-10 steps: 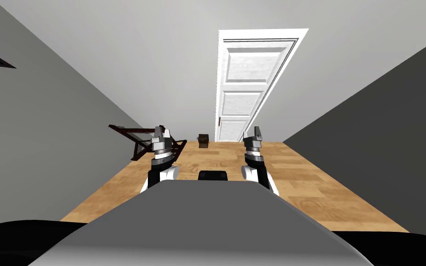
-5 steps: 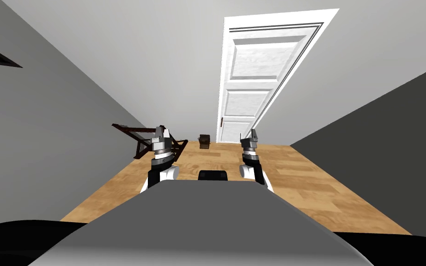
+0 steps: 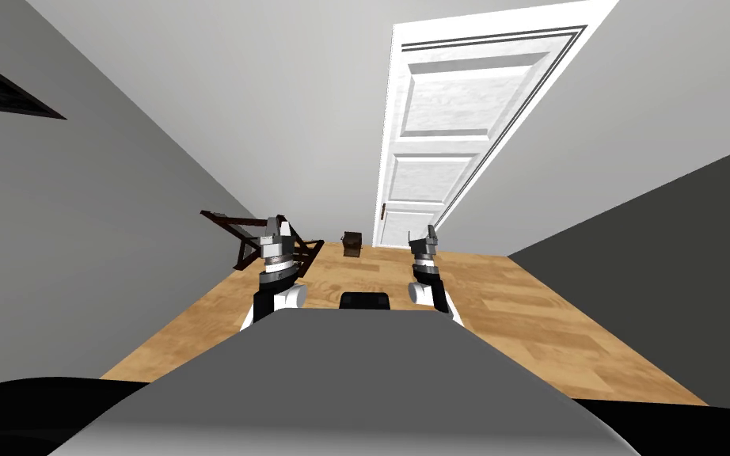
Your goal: Pull the door open
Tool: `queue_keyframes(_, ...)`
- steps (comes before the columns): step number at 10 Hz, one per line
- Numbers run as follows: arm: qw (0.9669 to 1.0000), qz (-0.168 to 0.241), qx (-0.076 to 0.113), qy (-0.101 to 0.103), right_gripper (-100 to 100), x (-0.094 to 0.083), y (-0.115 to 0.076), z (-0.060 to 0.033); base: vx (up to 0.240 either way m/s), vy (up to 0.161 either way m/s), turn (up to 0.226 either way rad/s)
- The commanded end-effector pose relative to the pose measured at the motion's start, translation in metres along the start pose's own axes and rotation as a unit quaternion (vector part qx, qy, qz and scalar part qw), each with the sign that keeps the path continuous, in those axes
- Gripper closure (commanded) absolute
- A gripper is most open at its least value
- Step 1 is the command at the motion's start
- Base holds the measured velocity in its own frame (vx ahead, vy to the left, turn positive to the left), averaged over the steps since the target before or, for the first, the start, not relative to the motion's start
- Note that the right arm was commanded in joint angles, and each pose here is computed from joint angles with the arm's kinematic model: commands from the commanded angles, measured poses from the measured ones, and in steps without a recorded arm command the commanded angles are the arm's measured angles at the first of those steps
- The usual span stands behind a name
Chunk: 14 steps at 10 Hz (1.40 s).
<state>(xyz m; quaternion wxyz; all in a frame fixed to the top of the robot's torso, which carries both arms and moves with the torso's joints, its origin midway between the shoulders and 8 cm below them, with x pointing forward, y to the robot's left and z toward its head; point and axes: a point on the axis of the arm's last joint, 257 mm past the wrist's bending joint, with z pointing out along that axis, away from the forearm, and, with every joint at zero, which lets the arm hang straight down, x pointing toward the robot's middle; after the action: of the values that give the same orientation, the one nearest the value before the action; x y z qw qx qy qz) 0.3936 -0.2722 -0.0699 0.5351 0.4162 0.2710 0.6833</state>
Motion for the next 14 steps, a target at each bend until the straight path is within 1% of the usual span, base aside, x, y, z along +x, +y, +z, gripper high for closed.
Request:
queue_keyframes(1,0.9997,0.025,0.006,-0.004,-100,-0.005,-0.012,-0.0008,0.089,-0.017,0.086)
queue_keyframes(4,0.9973,0.070,0.017,-0.015,-100,-0.015,-0.033,-0.0043,0.087,-0.011,0.084)
queue_keyframes(7,0.9925,0.116,0.027,-0.029,-100,-0.027,-0.053,-0.0087,0.103,-0.018,0.103)
queue_keyframes(9,0.9877,0.147,0.033,-0.041,-100,-0.035,-0.068,-0.0123,0.098,-0.017,0.090)
queue_keyframes(11,0.9819,0.178,0.039,-0.053,-100,-0.044,-0.082,-0.0163,0.097,-0.019,0.101)
queue_keyframes(14,0.9710,0.223,0.045,-0.074,-100,-0.058,-0.102,-0.0231,0.098,-0.026,0.103)
